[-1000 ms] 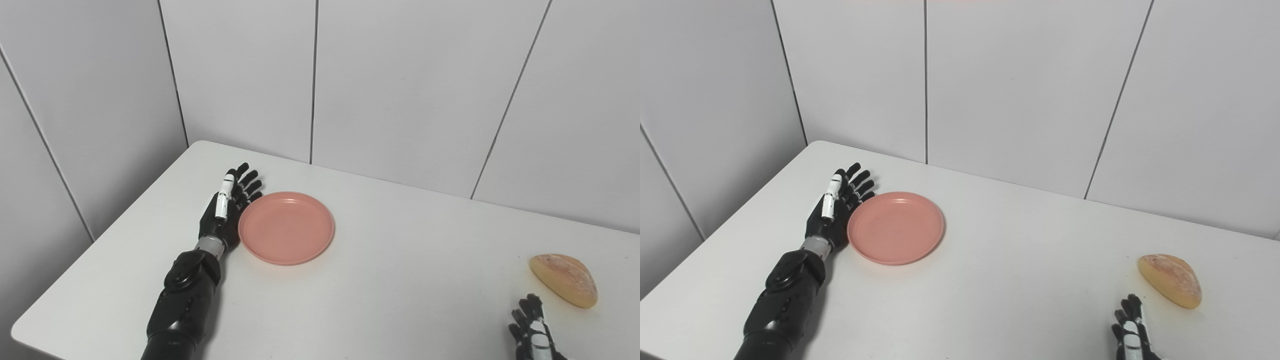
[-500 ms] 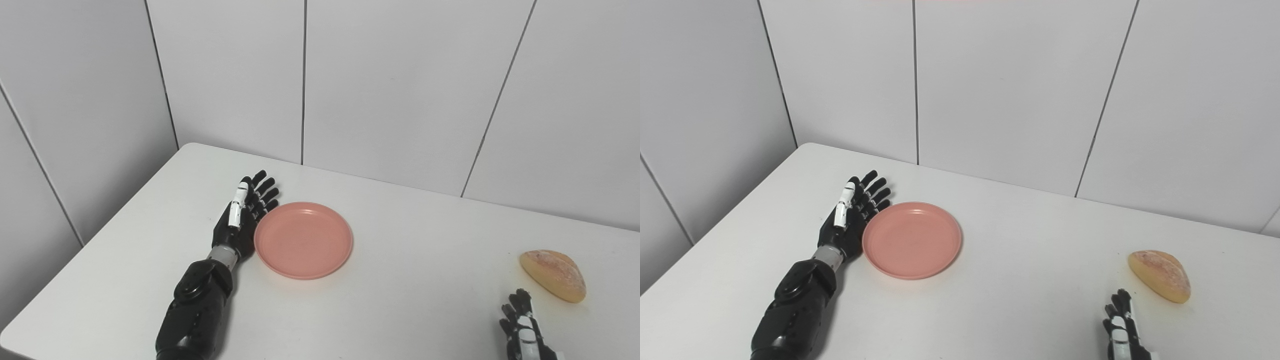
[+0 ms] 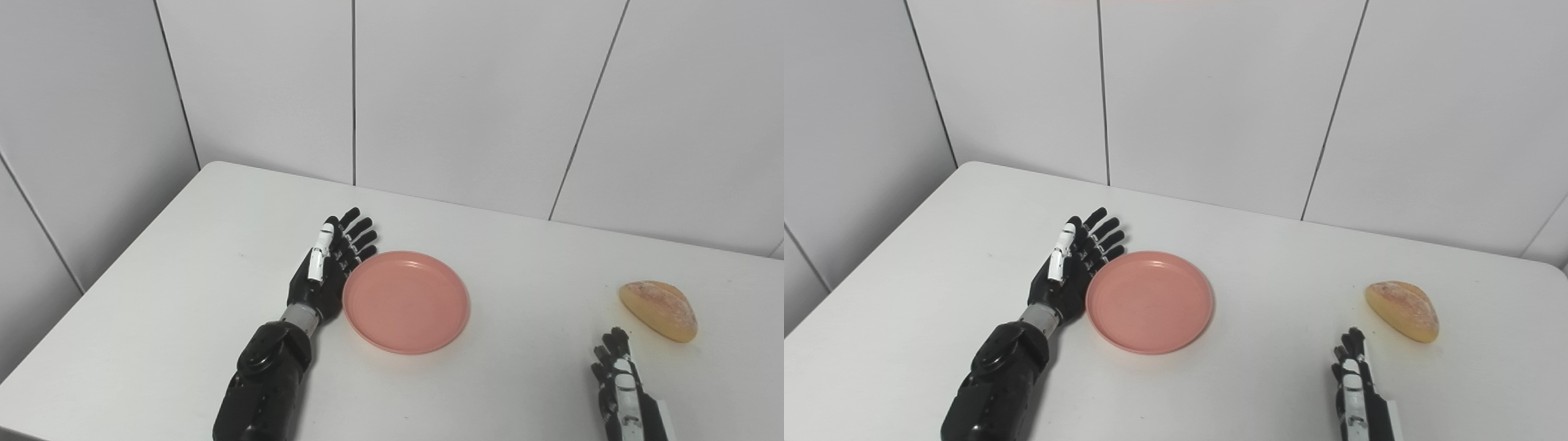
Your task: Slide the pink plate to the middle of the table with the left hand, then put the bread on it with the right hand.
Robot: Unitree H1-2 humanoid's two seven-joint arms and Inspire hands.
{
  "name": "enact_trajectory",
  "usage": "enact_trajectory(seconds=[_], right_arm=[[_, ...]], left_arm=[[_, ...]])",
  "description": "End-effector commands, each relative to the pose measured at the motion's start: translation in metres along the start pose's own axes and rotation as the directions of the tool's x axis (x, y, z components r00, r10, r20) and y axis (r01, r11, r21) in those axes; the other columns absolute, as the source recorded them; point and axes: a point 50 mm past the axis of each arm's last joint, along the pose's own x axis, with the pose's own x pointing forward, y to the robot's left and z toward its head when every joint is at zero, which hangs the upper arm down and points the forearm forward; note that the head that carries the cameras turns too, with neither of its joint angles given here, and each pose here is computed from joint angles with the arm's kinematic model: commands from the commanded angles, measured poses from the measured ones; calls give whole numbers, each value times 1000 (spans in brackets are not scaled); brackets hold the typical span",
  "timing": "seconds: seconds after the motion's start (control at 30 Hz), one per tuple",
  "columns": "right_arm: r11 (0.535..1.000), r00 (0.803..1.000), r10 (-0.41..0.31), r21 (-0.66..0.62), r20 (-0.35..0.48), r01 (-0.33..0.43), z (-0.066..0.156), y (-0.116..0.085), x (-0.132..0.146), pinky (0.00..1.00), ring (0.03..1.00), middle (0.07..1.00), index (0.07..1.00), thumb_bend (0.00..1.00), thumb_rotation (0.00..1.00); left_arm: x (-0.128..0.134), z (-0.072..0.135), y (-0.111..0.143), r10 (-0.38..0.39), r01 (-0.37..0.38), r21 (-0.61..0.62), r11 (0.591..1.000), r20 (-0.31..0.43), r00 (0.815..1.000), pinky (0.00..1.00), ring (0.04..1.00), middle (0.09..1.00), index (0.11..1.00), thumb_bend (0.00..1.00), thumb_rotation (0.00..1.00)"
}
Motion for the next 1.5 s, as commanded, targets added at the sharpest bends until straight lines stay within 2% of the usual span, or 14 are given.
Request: enact_trajectory(seconds=[0.0,0.3,0.67,1.47], right_arm=[[1000,999,13,10,33,-13,10,7,5,1000,996,1000,1000,308,1000],[1000,999,10,9,33,-10,14,7,5,1000,987,997,999,294,1000],[1000,999,4,-7,40,-4,17,14,5,1000,978,992,999,291,1000],[1000,999,-2,2,41,2,20,22,7,1000,978,993,999,301,1000]], left_arm=[[-9,-22,-6,6,-7,-13,1000,-92,996,933,915,919,908,379,1000],[-19,-33,-36,-37,36,-8,999,-101,994,903,899,911,903,401,1000],[-38,-34,-63,-82,77,-42,996,-112,990,927,911,918,906,390,1000],[-54,-44,-63,-72,70,-21,997,-135,988,943,932,940,926,396,1000]])
